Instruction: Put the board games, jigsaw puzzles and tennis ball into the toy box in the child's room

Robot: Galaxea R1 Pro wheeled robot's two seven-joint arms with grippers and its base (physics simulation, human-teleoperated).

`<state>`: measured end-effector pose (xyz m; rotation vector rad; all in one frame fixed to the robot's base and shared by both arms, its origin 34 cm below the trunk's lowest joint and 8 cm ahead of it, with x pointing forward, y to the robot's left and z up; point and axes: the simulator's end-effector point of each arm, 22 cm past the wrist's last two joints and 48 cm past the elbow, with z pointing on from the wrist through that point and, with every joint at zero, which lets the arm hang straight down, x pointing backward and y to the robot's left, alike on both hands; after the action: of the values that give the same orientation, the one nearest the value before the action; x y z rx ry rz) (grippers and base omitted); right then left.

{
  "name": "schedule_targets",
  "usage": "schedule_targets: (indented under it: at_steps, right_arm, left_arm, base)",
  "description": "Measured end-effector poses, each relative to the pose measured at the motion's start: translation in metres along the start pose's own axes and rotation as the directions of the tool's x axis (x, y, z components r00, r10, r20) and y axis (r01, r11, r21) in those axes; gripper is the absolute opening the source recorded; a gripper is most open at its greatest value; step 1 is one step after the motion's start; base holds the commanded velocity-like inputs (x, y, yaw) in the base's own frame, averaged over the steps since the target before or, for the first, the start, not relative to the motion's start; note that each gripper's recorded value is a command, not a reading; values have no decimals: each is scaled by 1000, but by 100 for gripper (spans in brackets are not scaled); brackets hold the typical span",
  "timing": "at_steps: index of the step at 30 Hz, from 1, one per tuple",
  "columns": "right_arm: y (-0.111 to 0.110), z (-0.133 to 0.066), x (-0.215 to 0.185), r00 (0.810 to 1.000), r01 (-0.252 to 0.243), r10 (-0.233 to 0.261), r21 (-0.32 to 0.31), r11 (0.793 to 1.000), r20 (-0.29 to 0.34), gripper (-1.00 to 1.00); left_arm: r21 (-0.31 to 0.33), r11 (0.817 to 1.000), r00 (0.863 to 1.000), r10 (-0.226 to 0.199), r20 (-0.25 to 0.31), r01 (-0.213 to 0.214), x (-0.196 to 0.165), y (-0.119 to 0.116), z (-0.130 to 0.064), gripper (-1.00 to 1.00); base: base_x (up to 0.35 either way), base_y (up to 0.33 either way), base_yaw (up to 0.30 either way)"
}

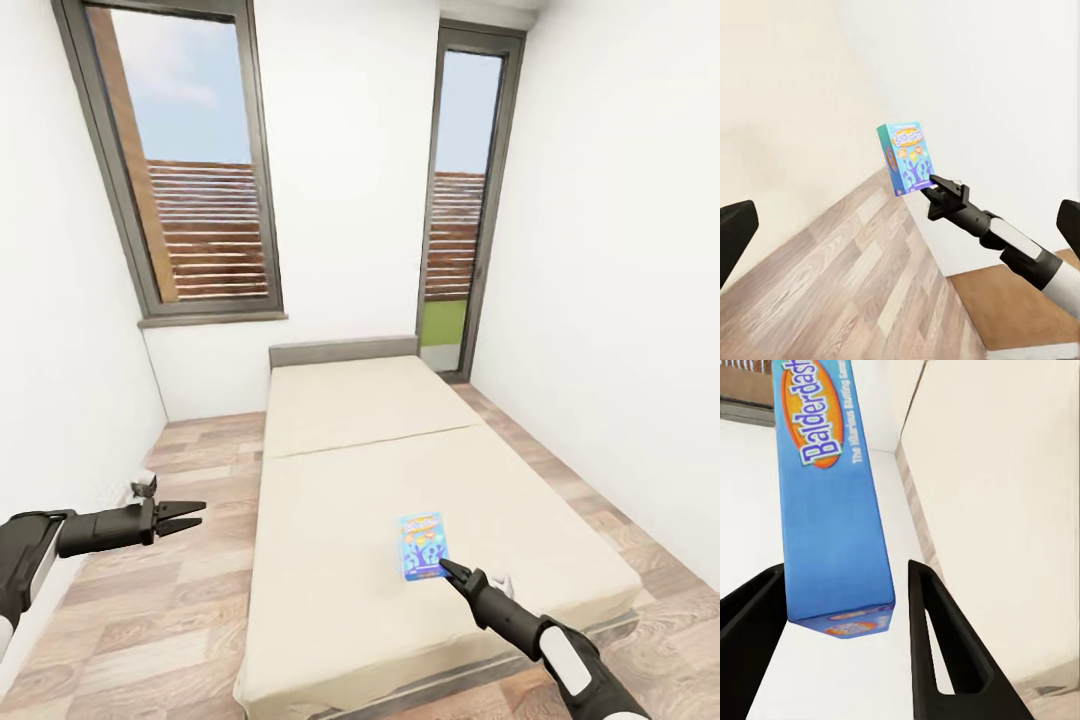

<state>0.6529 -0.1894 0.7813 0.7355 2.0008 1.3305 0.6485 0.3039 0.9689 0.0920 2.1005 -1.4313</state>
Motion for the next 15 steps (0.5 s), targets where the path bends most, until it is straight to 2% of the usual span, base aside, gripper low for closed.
schedule_targets:
  at_steps: [12, 15]
  right_arm:
    - [15, -22, -21, 1000, 9, -8, -17, 1000, 26, -100]
    - [18, -28, -29, 999, 2, -1, -26, 1000, 44, -100]
  left_arm:
    - [2, 1000, 1000, 8, 2, -8, -9, -17, -5, 100]
    - [2, 1000, 1000, 28, 2, -28, -11, -22, -7, 100]
  base:
    - [0, 0, -276]
    - [0, 0, -276]
